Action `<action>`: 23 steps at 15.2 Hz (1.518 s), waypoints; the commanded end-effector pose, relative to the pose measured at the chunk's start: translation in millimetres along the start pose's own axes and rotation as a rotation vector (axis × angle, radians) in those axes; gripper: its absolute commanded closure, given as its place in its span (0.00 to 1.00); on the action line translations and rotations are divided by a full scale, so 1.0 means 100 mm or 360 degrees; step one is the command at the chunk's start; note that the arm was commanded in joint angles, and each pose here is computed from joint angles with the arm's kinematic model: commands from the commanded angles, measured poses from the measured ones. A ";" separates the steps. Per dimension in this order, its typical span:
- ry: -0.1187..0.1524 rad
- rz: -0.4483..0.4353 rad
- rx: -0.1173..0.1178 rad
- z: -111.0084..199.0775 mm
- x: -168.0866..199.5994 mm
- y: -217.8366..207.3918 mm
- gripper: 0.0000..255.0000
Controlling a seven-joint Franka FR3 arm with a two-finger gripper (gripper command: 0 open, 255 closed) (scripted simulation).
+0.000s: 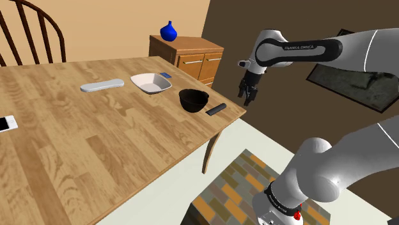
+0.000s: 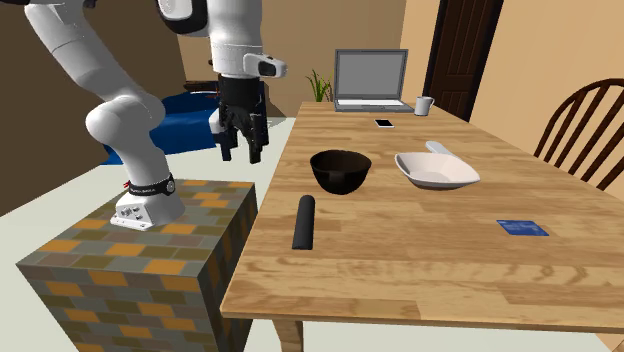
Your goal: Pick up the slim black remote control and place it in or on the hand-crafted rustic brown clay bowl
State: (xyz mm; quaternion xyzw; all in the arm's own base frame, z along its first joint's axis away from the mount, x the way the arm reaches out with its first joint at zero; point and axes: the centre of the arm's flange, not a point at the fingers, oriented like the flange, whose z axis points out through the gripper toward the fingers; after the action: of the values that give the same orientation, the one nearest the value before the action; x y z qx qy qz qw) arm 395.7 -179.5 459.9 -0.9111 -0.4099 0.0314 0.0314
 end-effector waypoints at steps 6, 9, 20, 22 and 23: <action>-0.0030 -0.0562 -0.0014 0.46 0.26 0.73 0.00; -0.0042 -0.0796 -0.0019 0.66 0.42 1.03 0.00; -0.0058 -0.1097 -0.0026 1.29 0.68 1.37 0.00; -0.0058 -0.1097 -0.0026 1.32 0.68 1.37 0.00; -0.0058 -0.1097 -0.0026 1.32 0.68 1.37 0.00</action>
State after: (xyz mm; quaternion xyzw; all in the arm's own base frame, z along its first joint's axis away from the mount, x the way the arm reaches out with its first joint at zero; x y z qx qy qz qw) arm 532.2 -215.3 315.8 -0.7186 -0.6942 0.0321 0.0257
